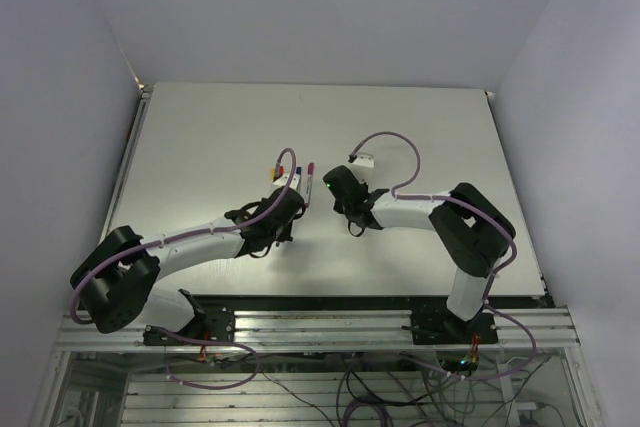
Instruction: Insert the pens into the pen caps
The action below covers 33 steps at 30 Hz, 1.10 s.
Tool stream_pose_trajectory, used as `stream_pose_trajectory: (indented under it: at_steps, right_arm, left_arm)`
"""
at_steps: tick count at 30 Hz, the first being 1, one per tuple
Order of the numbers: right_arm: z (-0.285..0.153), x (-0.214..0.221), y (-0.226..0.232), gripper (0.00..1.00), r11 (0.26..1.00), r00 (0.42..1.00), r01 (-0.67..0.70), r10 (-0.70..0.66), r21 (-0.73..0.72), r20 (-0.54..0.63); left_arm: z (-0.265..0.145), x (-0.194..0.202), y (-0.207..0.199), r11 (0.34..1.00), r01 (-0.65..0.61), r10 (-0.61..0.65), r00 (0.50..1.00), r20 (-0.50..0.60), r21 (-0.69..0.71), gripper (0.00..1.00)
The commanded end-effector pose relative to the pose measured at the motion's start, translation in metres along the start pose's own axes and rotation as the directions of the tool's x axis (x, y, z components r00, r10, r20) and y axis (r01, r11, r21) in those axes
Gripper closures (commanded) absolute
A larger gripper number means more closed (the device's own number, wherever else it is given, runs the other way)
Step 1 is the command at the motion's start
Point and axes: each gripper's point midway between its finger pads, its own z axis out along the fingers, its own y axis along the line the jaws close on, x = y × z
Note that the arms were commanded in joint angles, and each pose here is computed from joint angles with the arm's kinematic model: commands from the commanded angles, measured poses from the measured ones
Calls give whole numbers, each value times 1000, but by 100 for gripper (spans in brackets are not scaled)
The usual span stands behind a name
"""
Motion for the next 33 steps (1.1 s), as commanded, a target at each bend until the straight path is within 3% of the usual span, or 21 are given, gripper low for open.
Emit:
stream_pose_trajectory:
  at_steps: [1,8,14,19,23,28,33]
  right_arm:
    - [-4,25,-25,100,997,996,60,-56,58,-64]
    - [-30,-27,-15,100,999,992,8,-2,-53,122]
    - [-76,-78,-18,100,971,937,-22,103,-237,334]
    - [-118,-112,-36,100,946,846,-22,189,-323,498]
    - [-161,-138,-51,100,911,728,-9,288,-412,622]
    - [-200,-152,-62,100,868,611,39,372,-495,699]
    - [-221,-154,-65,100,831,540,92,421,-549,729]
  left_arm:
    - [3,-4,-11,998,11,-11,1000,14,57,93]
    - [0,-19,-33,985,12,-22,998,61,170,93]
    - [-5,-40,-64,950,-5,-35,992,123,313,93]
    - [-18,-63,-97,879,-27,-80,976,203,476,93]
    - [-33,-83,-125,788,-44,-155,951,267,614,93]
    - [-43,-92,-164,673,-94,-195,934,299,734,93]
    - [-58,-93,-198,580,-141,-222,920,323,802,93]
